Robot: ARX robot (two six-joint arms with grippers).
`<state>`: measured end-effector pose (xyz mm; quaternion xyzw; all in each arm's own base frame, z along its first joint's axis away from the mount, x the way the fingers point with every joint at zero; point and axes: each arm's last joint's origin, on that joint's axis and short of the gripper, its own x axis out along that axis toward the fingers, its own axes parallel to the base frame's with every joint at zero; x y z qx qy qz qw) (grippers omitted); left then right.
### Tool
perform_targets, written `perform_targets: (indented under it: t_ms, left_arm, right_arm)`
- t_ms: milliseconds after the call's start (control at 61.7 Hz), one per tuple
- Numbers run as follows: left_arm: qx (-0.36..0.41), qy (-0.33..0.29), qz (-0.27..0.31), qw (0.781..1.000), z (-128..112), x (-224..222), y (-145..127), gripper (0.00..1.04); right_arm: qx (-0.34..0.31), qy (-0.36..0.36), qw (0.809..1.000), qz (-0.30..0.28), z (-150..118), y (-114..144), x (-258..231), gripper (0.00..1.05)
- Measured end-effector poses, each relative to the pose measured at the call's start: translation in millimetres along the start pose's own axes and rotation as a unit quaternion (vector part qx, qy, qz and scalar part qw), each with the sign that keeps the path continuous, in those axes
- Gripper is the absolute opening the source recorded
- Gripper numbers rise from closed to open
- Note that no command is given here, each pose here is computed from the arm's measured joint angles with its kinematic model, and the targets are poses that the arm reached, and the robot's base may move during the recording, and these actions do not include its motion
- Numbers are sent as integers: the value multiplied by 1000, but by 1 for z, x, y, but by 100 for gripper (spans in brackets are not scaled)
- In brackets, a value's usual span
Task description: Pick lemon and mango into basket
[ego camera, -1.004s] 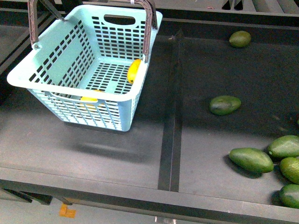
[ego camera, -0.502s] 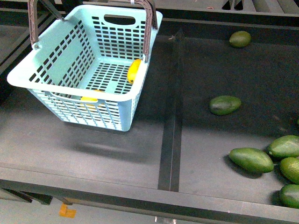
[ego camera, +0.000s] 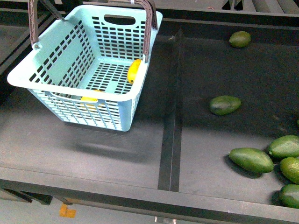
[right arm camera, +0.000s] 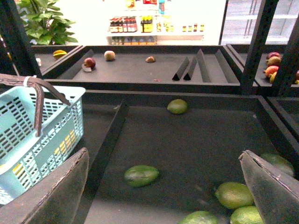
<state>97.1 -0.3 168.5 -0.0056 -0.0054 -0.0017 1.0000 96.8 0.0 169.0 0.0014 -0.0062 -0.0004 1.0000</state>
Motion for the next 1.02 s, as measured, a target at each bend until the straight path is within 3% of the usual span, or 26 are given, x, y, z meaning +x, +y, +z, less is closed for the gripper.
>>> perform_targets:
  t_ms: [373, 842, 1021]
  left_arm:
    - [0, 0, 0, 1000, 0, 0, 0, 4]
    - [0, 0, 0, 1000, 0, 0, 0, 99]
    - [1, 0, 0, 1000, 0, 0, 0, 98]
  right_arm:
    - [0, 0, 1000, 0, 0, 0, 0, 96]
    - [0, 0, 1000, 0, 0, 0, 0, 96]
    - [0, 0, 1000, 0, 0, 0, 0, 96]
